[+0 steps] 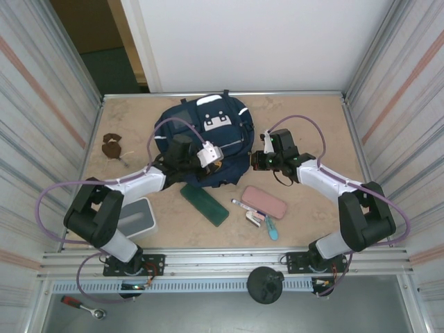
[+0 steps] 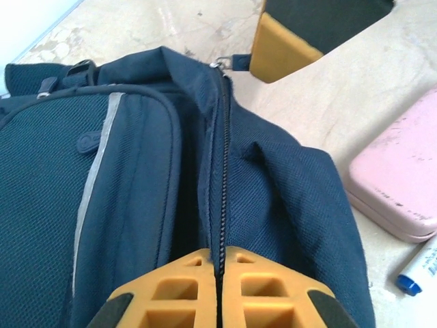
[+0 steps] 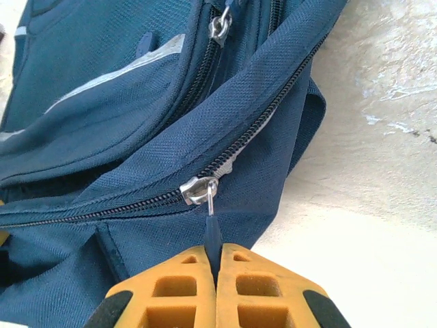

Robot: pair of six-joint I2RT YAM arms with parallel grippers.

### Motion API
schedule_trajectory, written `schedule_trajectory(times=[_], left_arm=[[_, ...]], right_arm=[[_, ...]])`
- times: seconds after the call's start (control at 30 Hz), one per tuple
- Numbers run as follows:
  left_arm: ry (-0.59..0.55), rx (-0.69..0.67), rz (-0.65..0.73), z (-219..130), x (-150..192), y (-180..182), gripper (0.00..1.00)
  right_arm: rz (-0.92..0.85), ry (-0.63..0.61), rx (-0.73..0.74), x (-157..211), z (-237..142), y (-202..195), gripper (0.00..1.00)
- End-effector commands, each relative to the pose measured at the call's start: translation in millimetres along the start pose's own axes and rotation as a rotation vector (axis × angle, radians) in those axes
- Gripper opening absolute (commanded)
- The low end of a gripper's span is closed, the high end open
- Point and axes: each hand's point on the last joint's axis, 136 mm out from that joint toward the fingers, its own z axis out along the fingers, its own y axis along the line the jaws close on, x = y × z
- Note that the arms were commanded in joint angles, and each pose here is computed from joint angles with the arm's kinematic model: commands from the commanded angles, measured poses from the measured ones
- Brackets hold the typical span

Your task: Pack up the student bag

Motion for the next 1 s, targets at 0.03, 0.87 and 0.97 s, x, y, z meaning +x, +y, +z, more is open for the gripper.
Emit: schedule_trajectory(times=[0.03,0.87,0.97], left_arm=[[0.099,-0.096,-0.048,-7,13,29,0.11],[0.151,0.053,0.084,62,-23,-19,0.41],[0.145,0.062,0.089,61,-25,-21,0.25]], right_arm=[[0.043,-0.054,0.082,-10,1,-8,0.0],[0.032,-0.08,0.031,-7,-8,11,0.0],[0.028,-0.083,0.06,-6,-8,4,0.0]])
